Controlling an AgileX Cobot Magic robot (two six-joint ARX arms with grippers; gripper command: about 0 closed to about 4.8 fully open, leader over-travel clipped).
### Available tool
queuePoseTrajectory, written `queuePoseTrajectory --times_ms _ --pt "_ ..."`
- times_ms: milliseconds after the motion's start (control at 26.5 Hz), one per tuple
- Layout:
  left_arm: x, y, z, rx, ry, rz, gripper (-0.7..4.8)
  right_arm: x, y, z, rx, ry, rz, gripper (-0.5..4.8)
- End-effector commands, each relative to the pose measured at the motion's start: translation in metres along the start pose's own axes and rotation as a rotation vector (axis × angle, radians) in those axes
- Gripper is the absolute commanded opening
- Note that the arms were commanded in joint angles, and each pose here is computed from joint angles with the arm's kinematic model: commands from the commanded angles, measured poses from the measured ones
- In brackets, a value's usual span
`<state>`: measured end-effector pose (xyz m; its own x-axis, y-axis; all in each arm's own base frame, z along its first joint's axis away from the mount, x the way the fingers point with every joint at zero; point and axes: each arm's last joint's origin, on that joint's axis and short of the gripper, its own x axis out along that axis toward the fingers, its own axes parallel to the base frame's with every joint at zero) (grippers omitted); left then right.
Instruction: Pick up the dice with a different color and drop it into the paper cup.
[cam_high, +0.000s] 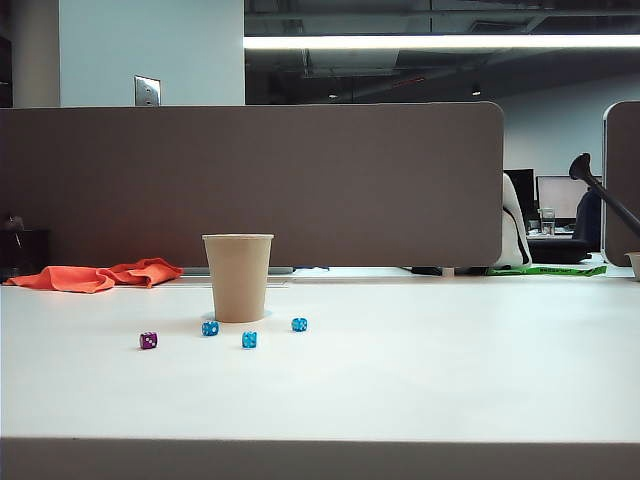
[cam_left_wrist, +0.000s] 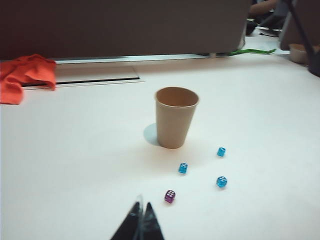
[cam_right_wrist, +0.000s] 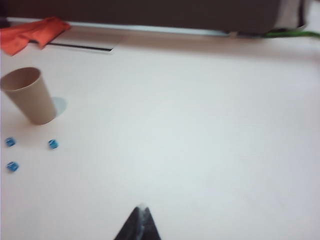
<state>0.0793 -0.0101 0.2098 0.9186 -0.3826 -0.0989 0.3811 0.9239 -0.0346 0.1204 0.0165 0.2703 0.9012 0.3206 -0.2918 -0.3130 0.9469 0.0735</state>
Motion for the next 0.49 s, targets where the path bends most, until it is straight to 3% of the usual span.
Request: queuePoseTrajectory --times_ms 38,264,490 --pt "0.000 -0.001 0.010 0.011 0.000 -0.057 -0.06 0.012 0.002 0.019 0.008 0.077 0.067 -0.05" --pt "0.007 0.000 0.024 0.055 0.053 -0.109 -0.06 0.046 0.021 0.040 -0.059 0.183 0.193 -0.05" --pt "0.017 0.004 0.036 0.091 0.104 -0.128 -0.06 0.071 0.049 0.045 -0.128 0.234 0.228 -0.05"
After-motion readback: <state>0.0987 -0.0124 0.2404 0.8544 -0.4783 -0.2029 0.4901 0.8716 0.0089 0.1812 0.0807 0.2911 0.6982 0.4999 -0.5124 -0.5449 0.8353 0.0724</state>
